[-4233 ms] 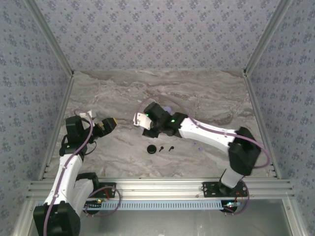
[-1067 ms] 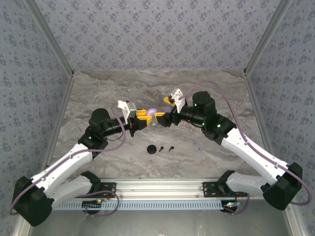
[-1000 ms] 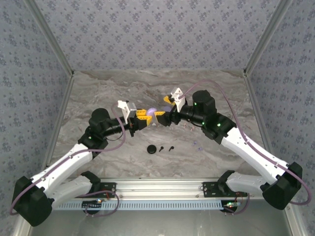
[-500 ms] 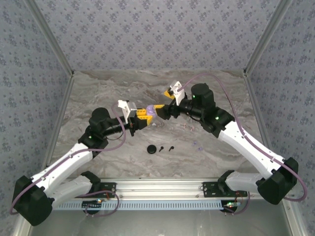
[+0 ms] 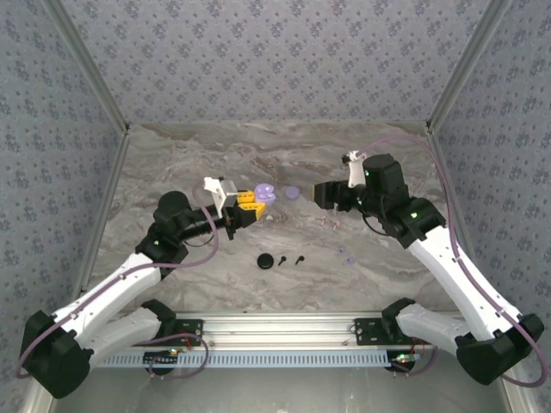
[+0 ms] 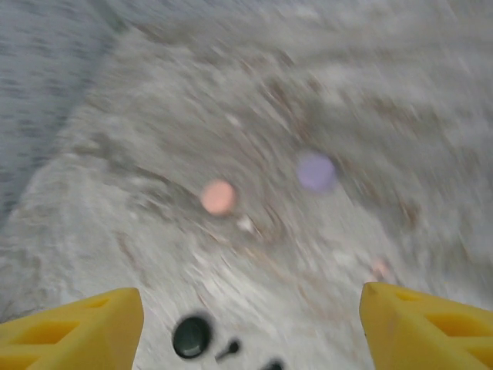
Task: Insert the wireless bluetooth earbuds into the charging case
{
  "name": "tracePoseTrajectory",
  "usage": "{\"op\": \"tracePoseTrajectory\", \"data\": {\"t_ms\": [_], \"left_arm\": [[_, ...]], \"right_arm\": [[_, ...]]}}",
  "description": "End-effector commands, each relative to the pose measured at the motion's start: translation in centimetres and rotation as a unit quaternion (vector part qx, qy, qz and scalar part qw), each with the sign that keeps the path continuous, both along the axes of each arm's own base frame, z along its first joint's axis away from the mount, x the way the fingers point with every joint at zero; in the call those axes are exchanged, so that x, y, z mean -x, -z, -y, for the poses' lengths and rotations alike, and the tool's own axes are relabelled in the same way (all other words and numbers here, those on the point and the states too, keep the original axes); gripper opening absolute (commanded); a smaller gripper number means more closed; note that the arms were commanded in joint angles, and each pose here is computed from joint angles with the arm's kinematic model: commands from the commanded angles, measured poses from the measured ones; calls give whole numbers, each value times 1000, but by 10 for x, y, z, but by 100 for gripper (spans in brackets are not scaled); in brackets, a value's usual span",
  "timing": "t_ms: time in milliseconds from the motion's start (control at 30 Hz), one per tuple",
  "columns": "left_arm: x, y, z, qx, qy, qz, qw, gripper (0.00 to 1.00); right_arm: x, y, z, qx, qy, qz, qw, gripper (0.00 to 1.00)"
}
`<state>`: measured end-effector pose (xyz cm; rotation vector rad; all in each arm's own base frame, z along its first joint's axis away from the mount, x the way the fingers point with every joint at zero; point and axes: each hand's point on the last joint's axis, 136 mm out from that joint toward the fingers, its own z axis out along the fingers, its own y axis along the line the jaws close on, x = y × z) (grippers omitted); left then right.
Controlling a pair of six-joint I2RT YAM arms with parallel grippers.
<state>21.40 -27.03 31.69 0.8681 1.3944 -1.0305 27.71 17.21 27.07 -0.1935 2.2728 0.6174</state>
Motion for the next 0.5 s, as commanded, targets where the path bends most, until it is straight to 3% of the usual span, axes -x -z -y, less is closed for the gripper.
{"op": "tracePoseTrajectory", "data": {"t_ms": [0, 200, 467], "left_arm": [[8, -18, -3, 15, -1, 38, 999, 0], [11, -15, -6, 11, -4, 40, 999, 0], [17, -13, -7, 9, -1, 38, 999, 0]], "right_arm": [[31, 82, 38, 28, 121, -184, 975, 75], [44, 151, 45, 54, 164, -286, 943, 68], [38, 198, 50, 88, 194, -325, 922, 57]]}}
